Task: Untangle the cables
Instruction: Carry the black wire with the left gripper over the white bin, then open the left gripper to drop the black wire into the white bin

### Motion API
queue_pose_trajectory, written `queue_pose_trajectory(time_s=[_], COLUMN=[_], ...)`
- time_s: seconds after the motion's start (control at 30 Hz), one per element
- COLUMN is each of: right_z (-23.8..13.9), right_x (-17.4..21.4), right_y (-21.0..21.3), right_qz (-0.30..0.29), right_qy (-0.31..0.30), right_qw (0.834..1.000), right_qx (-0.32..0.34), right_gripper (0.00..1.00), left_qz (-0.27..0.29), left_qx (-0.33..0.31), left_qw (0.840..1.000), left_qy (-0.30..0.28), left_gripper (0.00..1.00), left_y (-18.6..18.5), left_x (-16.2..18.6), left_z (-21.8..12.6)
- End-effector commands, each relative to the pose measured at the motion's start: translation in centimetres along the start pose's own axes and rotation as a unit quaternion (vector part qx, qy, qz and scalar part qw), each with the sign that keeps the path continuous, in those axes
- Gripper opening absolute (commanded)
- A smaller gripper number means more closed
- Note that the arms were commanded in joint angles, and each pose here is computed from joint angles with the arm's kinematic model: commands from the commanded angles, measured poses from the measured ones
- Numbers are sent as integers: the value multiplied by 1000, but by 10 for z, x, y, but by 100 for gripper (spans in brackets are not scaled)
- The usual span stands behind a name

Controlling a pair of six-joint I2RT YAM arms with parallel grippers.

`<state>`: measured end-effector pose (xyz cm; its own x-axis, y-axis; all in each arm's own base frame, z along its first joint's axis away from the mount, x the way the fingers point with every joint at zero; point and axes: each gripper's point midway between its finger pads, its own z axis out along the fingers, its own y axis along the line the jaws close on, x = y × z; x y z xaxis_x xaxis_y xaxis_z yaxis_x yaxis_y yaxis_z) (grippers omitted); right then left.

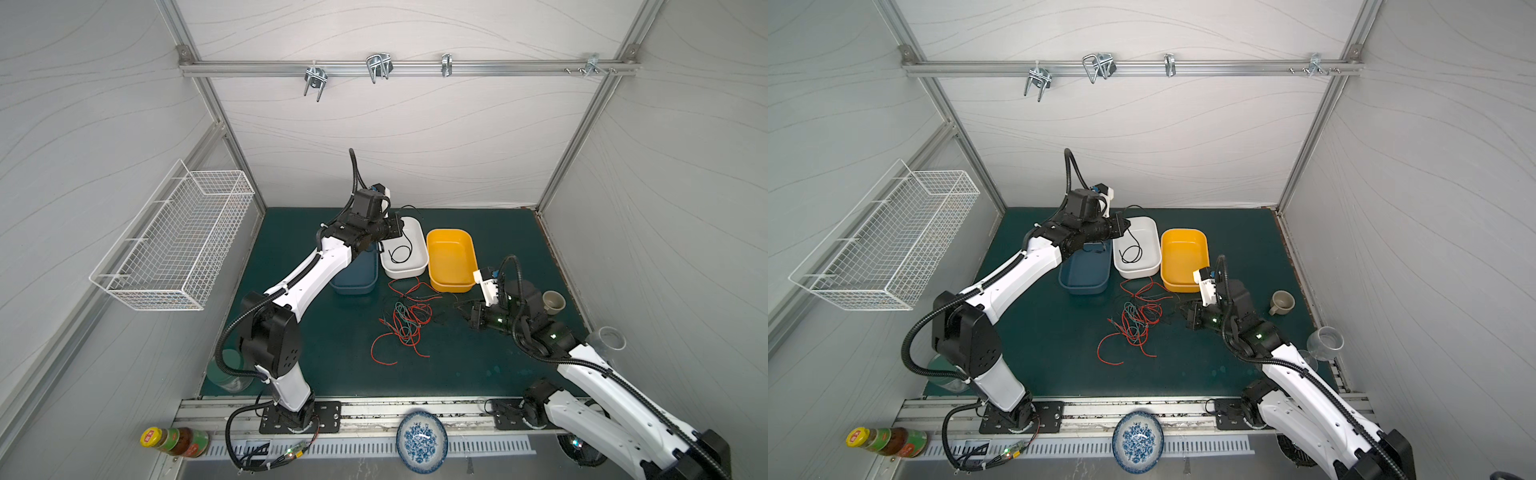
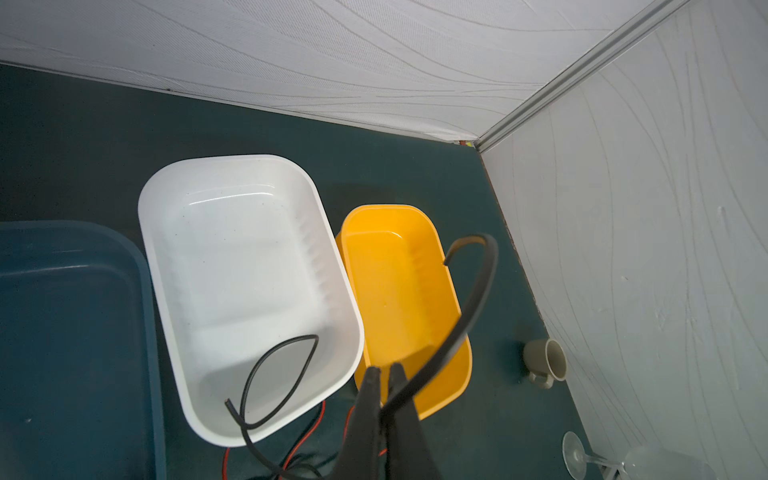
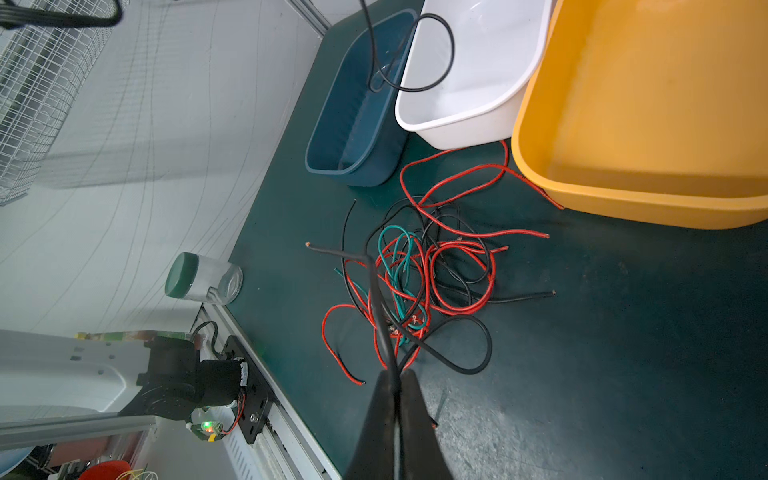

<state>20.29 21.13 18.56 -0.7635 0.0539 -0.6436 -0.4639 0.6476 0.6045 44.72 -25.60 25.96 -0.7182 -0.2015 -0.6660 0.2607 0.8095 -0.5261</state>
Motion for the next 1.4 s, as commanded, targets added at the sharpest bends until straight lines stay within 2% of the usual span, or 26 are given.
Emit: queue_pose_trajectory(time_s=[0.0,0.27,0.47,0.97,1.07,1.17,1.37], right_z=[-3,-7,-7,-7,-7,-7,-6], right_x=[-5,-5,-4,-6,-6,-6,-6], right_y=[13,20,22,25,25,24,24], right_qz=[-23,-32,-36,-39,-39,-39,-38], right_qy=[-15,-20,-21,-26,-27,-27,-26], right_qw=[999,999,998,998,998,998,998], right_qx=[-26,-38,-42,-46,-46,-45,-44], right_gripper=[0,0,0,0,0,0,0], left_qz=[18,9,3,-14,-14,-17,-12], left_qx=[19,-21,-47,-115,-131,-141,-141], left_qw=[998,999,999,991,988,985,985], left_qy=[-52,-35,3,72,84,99,103], left_gripper=[0,0,0,0,5,16,32], left_y=[-12,17,40,88,98,103,101], left_x=[-35,-21,4,53,62,68,63], left_z=[8,47,75,109,113,116,112])
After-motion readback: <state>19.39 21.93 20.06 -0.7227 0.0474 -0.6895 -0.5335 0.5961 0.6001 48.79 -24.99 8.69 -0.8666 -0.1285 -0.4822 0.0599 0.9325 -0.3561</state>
